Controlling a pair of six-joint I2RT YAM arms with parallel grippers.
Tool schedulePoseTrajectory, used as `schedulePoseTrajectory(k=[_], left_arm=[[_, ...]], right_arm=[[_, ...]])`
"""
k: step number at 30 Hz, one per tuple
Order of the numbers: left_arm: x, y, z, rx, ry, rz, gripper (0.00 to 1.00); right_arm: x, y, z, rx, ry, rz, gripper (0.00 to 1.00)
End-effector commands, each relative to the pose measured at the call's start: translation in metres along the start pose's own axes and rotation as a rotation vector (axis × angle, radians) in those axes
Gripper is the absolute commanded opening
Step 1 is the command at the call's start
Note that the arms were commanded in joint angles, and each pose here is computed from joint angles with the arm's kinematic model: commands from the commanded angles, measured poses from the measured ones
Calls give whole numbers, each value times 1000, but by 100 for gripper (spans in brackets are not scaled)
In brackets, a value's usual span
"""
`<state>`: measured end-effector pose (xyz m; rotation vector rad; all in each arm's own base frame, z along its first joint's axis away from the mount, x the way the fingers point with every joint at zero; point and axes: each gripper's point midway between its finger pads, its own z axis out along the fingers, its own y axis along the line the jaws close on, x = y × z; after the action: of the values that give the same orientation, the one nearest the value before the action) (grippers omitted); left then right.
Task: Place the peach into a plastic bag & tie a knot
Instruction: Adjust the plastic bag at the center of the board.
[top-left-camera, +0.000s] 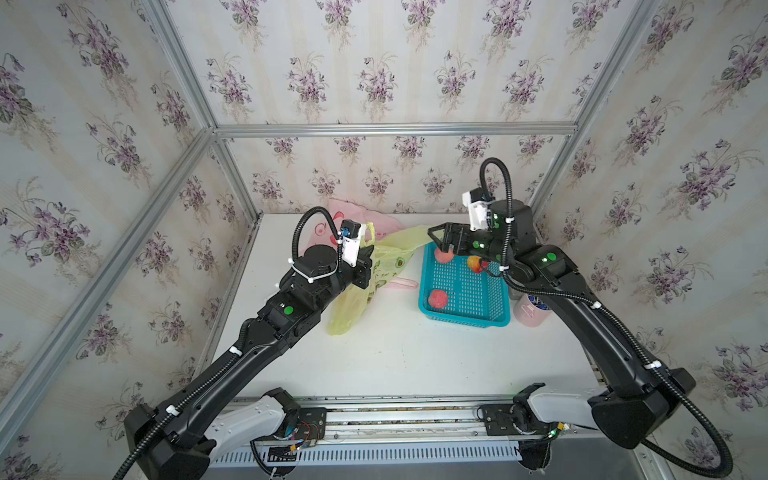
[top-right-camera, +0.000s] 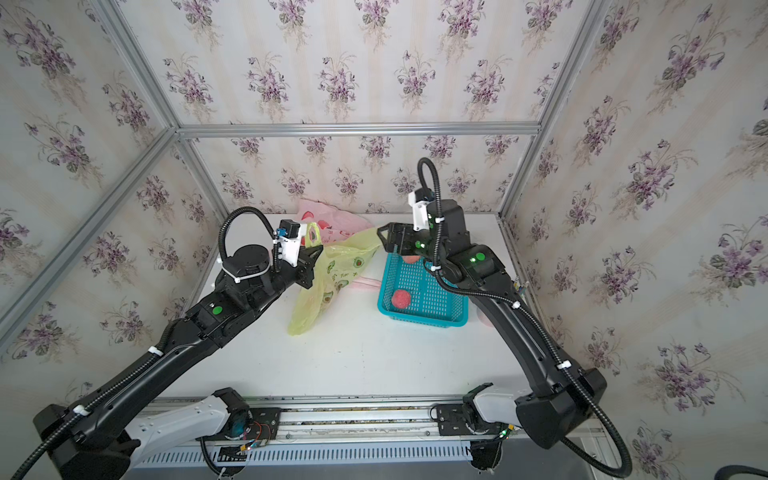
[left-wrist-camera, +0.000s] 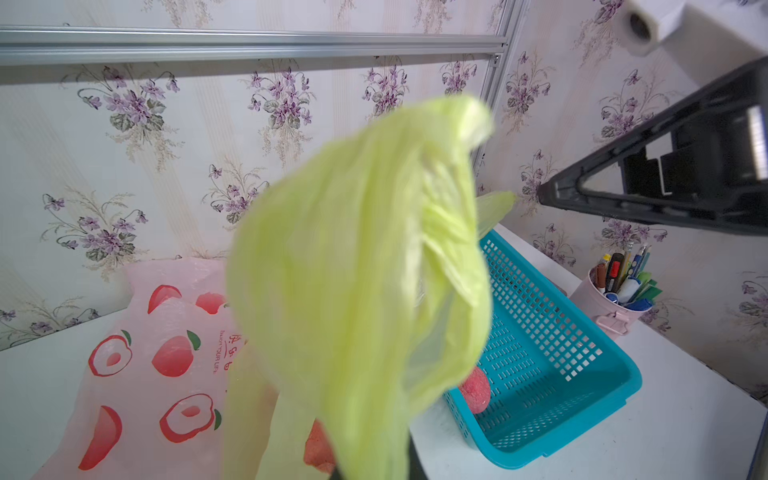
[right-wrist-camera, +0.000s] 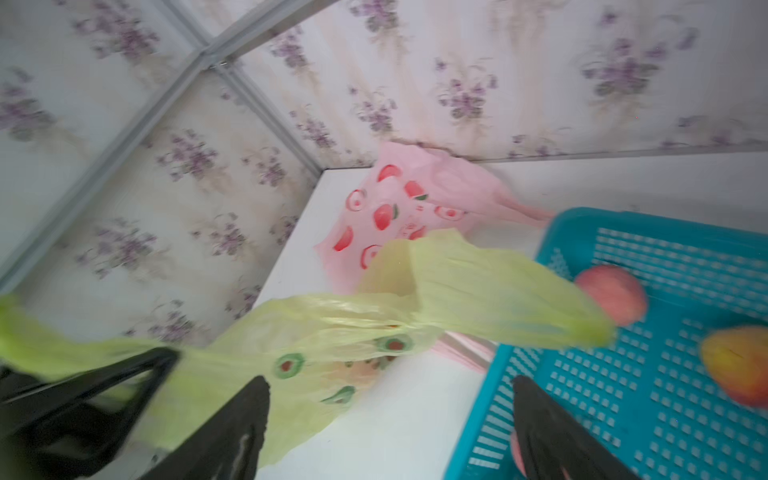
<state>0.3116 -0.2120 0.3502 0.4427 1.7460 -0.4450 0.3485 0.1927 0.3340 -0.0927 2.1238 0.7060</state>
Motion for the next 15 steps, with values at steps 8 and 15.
schedulePoseTrajectory(k=[8, 15], left_arm=[[-4, -4, -2, 22, -1, 10, 3], [-3, -5, -2, 31, 10, 6, 3]], right_arm=[[-13, -29, 26, -39, -69, 59, 92], [-15, -26, 47, -107, -38, 107, 83]])
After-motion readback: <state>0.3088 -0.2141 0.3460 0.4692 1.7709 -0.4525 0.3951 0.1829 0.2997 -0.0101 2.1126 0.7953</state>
